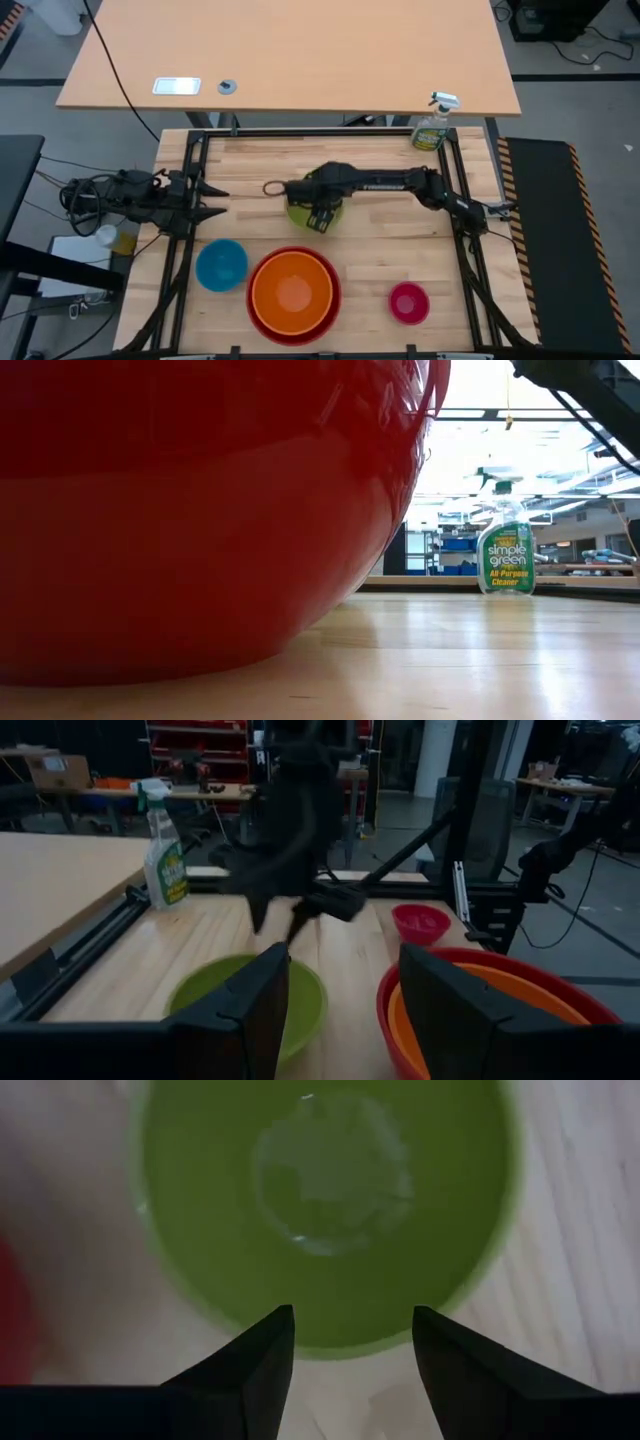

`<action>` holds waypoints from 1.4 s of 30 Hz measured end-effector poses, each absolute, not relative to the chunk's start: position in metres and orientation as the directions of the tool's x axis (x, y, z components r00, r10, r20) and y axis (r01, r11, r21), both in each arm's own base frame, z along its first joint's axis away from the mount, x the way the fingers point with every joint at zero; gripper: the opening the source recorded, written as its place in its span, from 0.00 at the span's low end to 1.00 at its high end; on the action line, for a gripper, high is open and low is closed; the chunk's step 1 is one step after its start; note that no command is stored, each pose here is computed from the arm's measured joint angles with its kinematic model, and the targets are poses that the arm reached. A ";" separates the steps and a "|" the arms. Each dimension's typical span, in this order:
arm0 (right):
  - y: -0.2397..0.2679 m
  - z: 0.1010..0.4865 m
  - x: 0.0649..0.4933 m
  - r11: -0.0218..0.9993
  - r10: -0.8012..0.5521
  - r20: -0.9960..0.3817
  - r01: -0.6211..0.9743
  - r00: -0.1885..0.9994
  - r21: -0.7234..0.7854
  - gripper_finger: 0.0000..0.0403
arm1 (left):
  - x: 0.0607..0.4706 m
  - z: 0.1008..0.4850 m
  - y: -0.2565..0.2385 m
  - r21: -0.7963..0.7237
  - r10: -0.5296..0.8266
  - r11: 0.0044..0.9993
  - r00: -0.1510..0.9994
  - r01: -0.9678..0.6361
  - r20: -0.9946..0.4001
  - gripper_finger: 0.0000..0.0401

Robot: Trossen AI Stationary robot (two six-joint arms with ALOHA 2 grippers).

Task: Nest bowls inside each other
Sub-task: Stack the green bowl on top of the orange bowl

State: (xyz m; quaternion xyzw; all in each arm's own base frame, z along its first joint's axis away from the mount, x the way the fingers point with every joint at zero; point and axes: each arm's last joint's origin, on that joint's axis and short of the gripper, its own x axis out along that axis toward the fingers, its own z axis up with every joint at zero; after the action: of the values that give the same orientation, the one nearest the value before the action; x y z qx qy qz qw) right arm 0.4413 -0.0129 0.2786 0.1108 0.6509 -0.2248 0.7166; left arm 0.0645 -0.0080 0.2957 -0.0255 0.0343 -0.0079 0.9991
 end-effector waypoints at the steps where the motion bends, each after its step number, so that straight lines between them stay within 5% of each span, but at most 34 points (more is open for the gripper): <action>1: -0.019 0.278 0.440 0.862 -0.189 -0.981 0.485 0.044 -0.144 0.52 | 0.064 0.295 -0.008 -0.053 -0.017 0.998 0.997 0.013 -0.074 0.48; 11: -0.087 0.250 0.428 0.808 -0.172 -0.981 0.557 -0.085 -0.190 0.54 | 0.064 0.288 -0.008 -0.097 -0.016 0.995 0.990 0.002 -0.143 0.48; 24: -0.118 0.206 0.432 0.852 -0.011 -1.000 0.524 0.025 0.004 0.51 | 0.063 0.285 -0.008 -0.125 -0.015 0.992 0.984 -0.008 -0.176 0.48; 37: -0.114 0.199 0.431 0.849 -0.012 -1.000 0.529 0.023 0.002 0.06 | 0.063 0.285 -0.008 -0.112 -0.015 0.994 0.984 -0.005 -0.179 0.48; 42: -0.119 0.214 0.431 0.841 -0.013 -1.000 0.542 0.017 -0.002 0.06 | 0.063 0.286 -0.008 -0.107 -0.015 0.994 0.985 -0.004 -0.171 0.48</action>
State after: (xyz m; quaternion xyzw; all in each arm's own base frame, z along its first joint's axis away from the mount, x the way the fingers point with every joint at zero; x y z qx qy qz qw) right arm 0.4309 -0.1194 0.2136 0.1968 0.6711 -0.2023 0.6855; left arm 0.0633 -0.0077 0.2856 -0.0538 0.0861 -0.0026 0.9948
